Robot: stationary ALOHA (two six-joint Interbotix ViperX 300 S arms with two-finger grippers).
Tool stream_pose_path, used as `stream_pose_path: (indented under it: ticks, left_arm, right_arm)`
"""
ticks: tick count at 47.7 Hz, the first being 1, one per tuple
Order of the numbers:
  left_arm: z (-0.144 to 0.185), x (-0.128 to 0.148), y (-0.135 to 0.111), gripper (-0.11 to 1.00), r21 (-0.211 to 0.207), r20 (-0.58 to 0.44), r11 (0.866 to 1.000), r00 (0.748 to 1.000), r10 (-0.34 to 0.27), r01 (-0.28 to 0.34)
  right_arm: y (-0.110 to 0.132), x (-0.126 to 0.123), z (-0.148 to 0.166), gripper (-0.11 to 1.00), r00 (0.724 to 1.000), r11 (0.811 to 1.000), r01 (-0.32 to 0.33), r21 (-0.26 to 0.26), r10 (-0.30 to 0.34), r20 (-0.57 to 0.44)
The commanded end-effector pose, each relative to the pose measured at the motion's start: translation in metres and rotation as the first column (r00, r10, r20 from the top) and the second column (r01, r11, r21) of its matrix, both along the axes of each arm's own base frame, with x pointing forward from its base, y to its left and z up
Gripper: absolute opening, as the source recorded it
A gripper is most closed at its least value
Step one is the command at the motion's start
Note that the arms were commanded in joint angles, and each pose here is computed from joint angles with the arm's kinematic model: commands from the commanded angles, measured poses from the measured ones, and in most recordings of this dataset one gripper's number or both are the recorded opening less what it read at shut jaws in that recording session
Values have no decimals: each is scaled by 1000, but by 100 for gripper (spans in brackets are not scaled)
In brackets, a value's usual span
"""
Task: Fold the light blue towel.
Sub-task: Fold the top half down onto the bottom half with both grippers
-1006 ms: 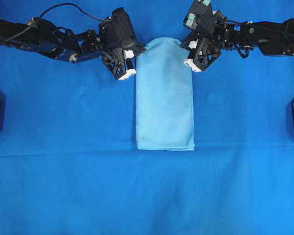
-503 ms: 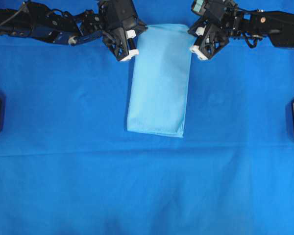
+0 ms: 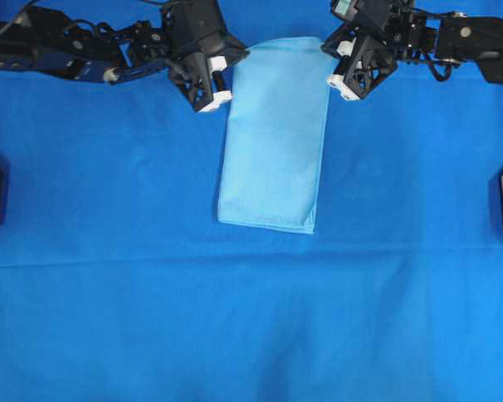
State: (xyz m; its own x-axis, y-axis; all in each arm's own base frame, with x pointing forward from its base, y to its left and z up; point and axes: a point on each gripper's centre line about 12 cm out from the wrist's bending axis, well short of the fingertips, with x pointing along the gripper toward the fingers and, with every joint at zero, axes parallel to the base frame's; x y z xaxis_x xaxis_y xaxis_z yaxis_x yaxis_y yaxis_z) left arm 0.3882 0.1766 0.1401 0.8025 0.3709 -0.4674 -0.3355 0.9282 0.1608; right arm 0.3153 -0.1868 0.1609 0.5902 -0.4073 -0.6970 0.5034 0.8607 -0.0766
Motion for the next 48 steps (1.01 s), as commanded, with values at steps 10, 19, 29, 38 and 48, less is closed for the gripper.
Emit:
stream_pose_path:
  ticks: [10,19,29,38,48]
  left_arm:
    - [30,-13,-61,4,8,52,993,991,-120,120]
    - [19,-19,-104,4,-19,14,975,976,-219,219]
    - [5,-19,-144,4,-53,-33,948,948,-315,313]
    - [-11,-21,-161,4,-75,-71,934,932,-356,351]
    - [-21,-18,-172,4,-83,-85,923,920,-382,376]
  right_arm:
    - [67,9,25,4,990,990,-137,-14,137,-24]
    - [104,15,19,4,981,980,-194,45,195,-25]
    - [140,16,12,4,968,965,-244,94,248,-27]
    - [158,17,-1,4,969,960,-236,152,244,-32]
    - [166,26,-19,4,970,950,-237,204,245,-11]
